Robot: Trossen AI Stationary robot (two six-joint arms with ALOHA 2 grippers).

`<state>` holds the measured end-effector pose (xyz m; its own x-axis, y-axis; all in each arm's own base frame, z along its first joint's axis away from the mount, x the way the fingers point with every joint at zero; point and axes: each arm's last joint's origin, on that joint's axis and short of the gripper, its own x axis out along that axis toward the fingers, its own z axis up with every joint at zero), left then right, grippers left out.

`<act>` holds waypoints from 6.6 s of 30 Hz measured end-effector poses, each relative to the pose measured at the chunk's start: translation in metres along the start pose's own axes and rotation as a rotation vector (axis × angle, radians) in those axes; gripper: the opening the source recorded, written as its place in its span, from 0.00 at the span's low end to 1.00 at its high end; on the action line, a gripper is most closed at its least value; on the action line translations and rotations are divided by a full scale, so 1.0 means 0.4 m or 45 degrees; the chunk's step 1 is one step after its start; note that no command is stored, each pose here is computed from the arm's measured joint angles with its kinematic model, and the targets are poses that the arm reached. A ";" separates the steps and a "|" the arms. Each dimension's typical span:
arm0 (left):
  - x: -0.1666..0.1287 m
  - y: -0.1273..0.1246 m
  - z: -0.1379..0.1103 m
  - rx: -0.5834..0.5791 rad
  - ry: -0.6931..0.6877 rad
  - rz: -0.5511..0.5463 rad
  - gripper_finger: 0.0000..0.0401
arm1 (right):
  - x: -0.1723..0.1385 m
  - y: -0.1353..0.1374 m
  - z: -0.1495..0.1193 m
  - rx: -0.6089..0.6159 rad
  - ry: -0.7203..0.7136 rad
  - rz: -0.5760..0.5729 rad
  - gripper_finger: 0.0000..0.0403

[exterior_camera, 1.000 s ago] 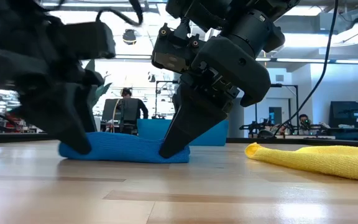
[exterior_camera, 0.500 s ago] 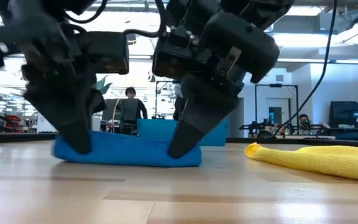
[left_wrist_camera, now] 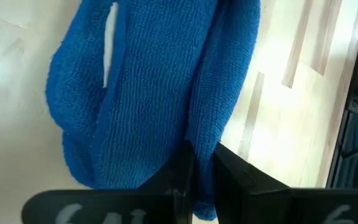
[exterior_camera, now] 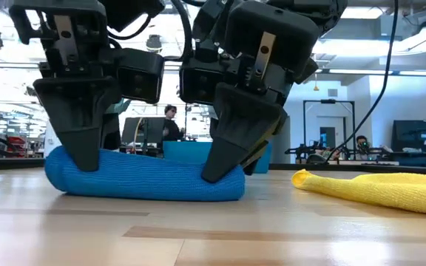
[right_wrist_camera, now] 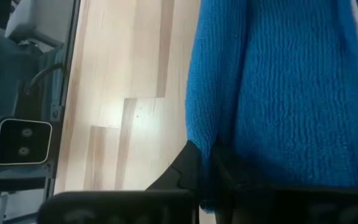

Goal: Roll microfiber towels into tight, uniform cylinder then place into a basket
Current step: Roll the blue microfiber towel

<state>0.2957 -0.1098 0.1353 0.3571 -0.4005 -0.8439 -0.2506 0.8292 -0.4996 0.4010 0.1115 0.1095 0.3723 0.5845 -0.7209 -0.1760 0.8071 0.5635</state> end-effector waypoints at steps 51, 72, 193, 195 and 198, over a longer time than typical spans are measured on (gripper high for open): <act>-0.043 -0.145 -0.110 0.715 -0.370 0.218 0.28 | -0.012 -0.032 0.007 0.158 -0.021 -0.058 0.07; 0.008 -0.053 -0.051 0.466 -0.305 0.405 0.28 | -0.012 -0.032 0.008 0.134 -0.025 -0.058 0.08; 0.046 -0.035 -0.060 0.189 -0.293 0.418 0.28 | -0.103 0.128 -0.071 -0.587 -0.359 -0.485 0.29; 0.046 -0.035 -0.060 0.188 -0.293 0.418 0.28 | -0.079 0.137 -0.075 -0.654 -0.372 -0.464 0.29; 0.046 -0.035 -0.059 0.188 -0.293 0.418 0.28 | -0.045 0.126 -0.083 -0.705 -0.355 -0.467 0.29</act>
<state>0.2844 -0.1380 0.1221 0.4756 -0.0223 -0.8794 -0.2589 0.9518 -0.1642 0.3552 0.1444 0.1377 0.7020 0.2848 -0.6528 -0.4040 0.9141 -0.0356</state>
